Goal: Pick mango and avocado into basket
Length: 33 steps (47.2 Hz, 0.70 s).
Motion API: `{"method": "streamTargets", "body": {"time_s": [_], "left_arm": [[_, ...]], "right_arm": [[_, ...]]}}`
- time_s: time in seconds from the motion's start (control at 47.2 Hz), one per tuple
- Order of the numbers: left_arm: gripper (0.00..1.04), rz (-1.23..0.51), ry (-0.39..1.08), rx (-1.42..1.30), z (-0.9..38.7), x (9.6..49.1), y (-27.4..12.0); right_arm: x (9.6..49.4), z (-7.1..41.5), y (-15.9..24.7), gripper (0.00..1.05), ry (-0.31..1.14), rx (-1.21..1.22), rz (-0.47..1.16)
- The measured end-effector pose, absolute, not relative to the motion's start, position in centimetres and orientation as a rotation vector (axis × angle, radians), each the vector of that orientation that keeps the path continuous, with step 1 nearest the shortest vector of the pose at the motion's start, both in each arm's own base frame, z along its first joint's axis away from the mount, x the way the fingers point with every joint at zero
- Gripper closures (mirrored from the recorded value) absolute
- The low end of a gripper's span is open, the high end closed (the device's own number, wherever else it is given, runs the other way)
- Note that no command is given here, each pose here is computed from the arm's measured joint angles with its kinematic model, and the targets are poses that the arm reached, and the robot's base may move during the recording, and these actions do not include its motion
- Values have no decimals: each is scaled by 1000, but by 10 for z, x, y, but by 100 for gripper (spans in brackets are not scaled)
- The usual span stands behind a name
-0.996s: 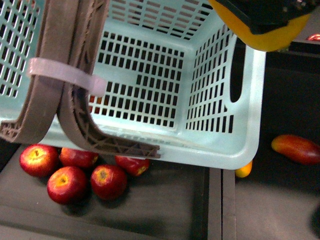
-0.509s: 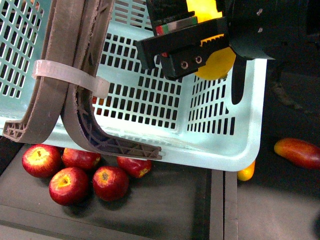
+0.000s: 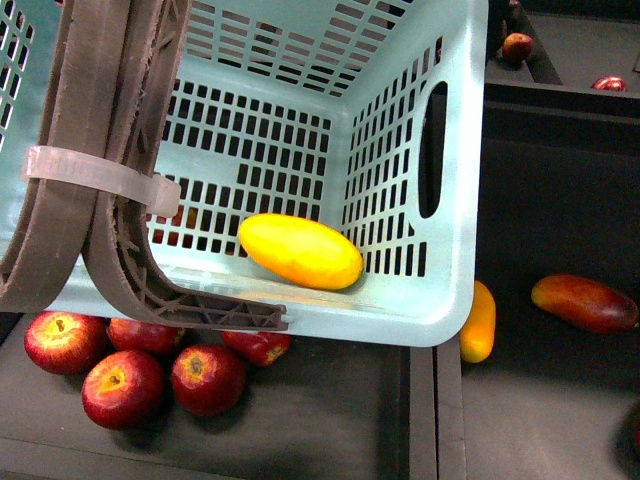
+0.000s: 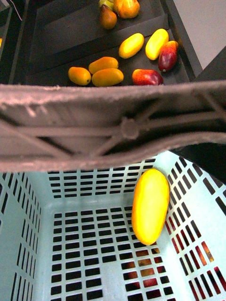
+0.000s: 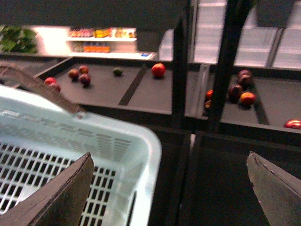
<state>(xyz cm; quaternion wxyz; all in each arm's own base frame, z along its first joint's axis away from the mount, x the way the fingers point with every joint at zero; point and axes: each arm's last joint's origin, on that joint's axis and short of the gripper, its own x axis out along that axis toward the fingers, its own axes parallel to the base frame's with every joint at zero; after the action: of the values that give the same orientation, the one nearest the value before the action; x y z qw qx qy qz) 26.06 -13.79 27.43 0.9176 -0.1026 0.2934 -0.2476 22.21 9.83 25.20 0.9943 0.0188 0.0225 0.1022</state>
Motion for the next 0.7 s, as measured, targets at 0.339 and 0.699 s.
{"method": "streamTargets", "body": {"time_s": [0.339, 0.699], "left_arm": [[99, -520, 606, -214, 274, 260, -138], [99, -514, 605, -213, 274, 261, -138]], "right_arm": [[124, 215, 25, 8, 4, 113, -160], [103, 178, 14, 8, 26, 109, -256]]}}
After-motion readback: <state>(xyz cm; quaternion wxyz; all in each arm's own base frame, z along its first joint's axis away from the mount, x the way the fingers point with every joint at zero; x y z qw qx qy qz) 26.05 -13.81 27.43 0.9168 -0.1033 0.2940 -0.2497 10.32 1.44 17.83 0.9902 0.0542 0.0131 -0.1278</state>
